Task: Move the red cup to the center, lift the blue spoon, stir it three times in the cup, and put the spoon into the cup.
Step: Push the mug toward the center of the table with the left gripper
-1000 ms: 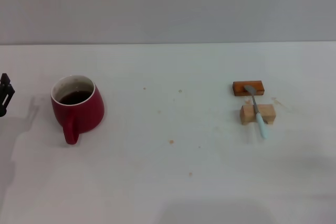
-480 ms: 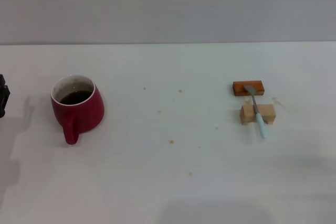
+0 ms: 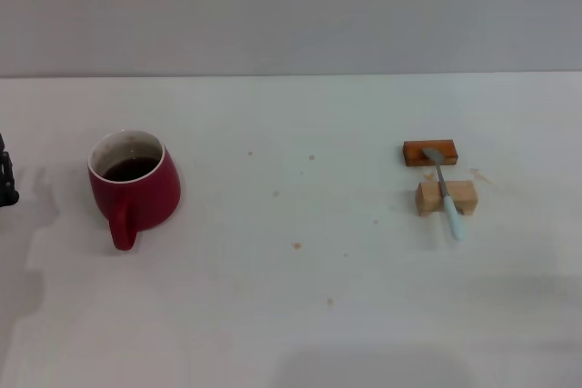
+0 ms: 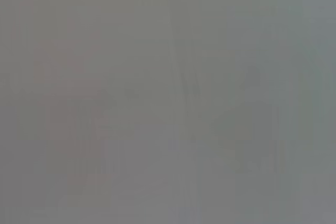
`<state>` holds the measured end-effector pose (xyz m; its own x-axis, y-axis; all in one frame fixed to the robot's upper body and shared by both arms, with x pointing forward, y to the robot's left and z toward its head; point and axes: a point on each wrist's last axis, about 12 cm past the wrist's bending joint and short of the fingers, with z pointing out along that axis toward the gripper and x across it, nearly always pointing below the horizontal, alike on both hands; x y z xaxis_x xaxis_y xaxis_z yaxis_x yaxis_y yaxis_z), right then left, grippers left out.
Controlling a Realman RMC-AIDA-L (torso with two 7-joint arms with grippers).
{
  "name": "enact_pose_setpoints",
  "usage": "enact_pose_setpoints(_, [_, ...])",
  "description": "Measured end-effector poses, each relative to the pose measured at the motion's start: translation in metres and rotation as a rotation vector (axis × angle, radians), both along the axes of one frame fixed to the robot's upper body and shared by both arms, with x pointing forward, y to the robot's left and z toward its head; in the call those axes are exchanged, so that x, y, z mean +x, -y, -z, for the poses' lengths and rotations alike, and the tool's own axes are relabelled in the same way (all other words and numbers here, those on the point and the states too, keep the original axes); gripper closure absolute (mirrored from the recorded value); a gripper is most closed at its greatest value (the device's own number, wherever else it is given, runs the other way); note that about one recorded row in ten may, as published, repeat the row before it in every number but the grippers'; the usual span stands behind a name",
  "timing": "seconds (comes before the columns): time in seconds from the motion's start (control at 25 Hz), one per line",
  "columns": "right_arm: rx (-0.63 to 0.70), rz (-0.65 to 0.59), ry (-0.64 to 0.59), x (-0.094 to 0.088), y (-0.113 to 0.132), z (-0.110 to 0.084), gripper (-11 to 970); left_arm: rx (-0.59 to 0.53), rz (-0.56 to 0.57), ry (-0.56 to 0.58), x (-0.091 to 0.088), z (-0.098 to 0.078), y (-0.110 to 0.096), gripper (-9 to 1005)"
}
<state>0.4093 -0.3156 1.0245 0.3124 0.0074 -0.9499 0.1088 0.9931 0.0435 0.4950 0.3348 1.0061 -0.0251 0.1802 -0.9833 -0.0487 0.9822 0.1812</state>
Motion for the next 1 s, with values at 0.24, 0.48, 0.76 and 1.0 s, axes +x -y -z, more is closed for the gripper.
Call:
enact_pose_setpoints(0.24, [-0.002, -0.004, -0.004, -0.001, -0.001, 0.001, 292, 0.064, 0.015, -0.021, 0.002, 0.002, 0.002, 826])
enact_pose_setpoints(0.48, [-0.001, -0.011, -0.007, -0.002, -0.002, 0.001, 292, 0.167, 0.050, -0.070, 0.005, 0.006, 0.008, 951])
enact_pose_setpoints(0.76, [-0.001, -0.019, -0.010, -0.002, -0.003, 0.002, 292, 0.277, 0.076, -0.095, 0.012, 0.007, 0.013, 998])
enact_pose_setpoints(1.0, [-0.001, -0.025, -0.011, -0.002, -0.004, 0.002, 292, 0.304, 0.084, -0.096, 0.016, 0.006, 0.015, 998])
